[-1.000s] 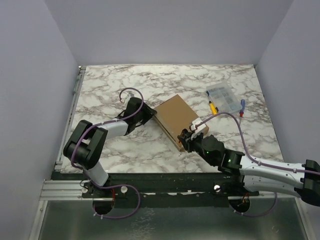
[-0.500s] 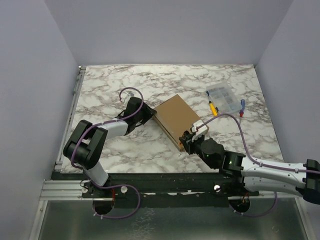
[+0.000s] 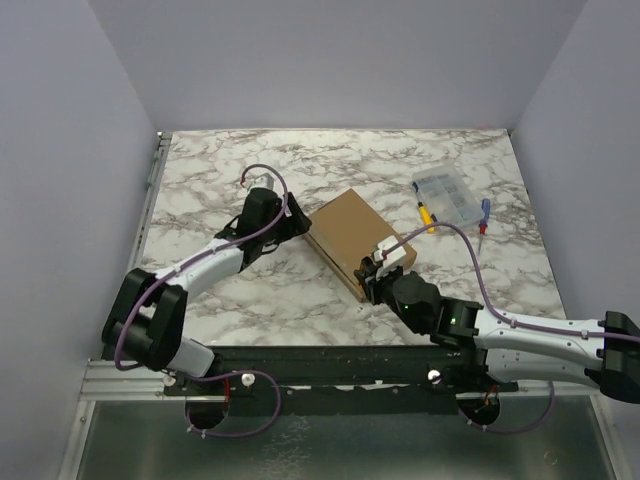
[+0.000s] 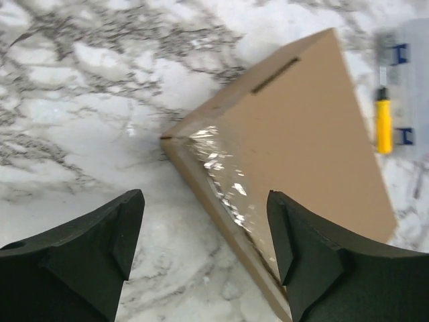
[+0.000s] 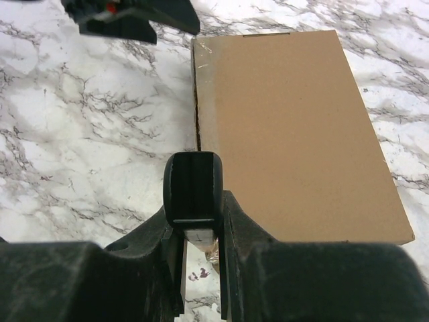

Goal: Unpack the express box

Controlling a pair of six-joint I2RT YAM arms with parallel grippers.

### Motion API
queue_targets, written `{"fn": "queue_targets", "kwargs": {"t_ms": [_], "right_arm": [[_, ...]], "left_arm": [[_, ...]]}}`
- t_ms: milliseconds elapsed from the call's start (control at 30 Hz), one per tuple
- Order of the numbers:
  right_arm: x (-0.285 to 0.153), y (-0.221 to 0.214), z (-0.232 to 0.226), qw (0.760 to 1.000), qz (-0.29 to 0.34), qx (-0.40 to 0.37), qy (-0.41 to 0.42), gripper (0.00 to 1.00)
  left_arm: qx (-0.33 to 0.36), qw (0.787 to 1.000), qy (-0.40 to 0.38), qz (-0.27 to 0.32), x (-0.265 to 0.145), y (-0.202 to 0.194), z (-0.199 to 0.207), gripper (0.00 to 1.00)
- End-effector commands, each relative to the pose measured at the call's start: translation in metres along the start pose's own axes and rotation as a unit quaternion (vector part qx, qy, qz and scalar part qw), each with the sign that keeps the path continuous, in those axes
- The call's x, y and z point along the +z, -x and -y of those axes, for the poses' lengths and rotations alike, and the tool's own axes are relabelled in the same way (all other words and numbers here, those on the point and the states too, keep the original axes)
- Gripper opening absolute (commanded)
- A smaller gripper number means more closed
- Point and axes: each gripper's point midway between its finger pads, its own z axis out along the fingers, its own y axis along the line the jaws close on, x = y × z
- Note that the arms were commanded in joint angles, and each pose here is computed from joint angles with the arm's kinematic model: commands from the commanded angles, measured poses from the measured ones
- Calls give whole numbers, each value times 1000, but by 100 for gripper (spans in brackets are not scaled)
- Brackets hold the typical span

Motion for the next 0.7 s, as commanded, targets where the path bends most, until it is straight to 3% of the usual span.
{"fn": "queue_targets", "kwargs": {"t_ms": [0, 167, 300, 500, 667], "right_arm": [[2, 24, 0, 999, 27, 15, -13, 1], [5, 26, -4, 1000, 23, 10, -10, 1], [6, 33, -6, 1000, 24, 9, -6, 1], [2, 63, -2, 999, 37, 1, -19, 1], [-15, 112, 5, 998, 59, -1, -25, 1]], "left_arm": [[30, 994, -100, -41, -34, -3, 45, 77], [10, 969, -238, -70, -46, -38, 109, 65], [39, 962, -252, -100, -30, -70, 129, 60], [61, 969, -204, -123, -3, -105, 100, 57], [65, 972, -184, -129, -2, -116, 81, 57]]}}
